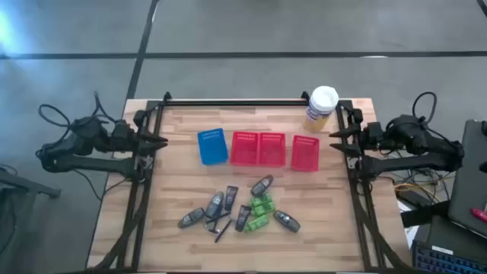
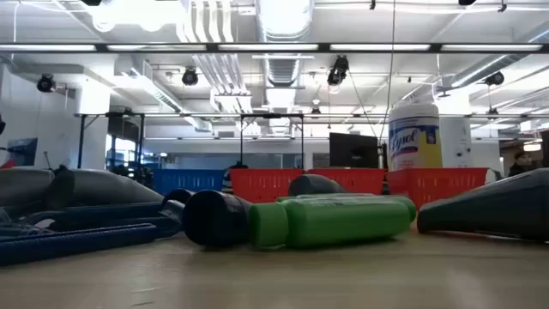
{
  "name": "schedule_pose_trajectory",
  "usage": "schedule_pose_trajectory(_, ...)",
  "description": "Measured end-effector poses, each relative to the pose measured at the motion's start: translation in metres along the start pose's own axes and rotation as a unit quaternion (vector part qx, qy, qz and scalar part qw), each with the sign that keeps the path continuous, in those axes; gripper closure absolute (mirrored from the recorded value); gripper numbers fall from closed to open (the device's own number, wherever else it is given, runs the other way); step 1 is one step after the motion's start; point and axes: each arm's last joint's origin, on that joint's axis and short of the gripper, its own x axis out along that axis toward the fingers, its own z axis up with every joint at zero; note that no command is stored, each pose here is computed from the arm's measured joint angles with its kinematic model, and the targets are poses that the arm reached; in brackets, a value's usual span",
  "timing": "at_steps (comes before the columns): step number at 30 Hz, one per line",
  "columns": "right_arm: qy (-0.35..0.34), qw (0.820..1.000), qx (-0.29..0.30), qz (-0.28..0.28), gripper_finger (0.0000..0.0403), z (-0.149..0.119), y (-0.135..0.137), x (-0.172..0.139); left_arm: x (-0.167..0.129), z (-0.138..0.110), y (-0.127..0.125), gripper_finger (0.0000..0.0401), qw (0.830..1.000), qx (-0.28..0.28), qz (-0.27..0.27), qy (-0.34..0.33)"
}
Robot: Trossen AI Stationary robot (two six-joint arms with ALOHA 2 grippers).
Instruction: Pick & Place Travel size toiletries
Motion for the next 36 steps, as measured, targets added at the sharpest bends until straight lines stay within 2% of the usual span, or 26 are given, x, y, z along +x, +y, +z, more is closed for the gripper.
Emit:
schedule_pose_trajectory(21,0.000,1.000,0.000,0.000,0.0214,0.0000,0.0000,0.0000,0.0000,0.0000,0.0000,0.0345,1.000,0.000,0.000,0.000)
schedule_pose_trajectory(36,0.000,1.000,0.000,0.000,0.0194,0.0000,0.0000,0.0000,0.0000,0.0000,0.0000,0.0349,1.000,0.000,0.000,0.000)
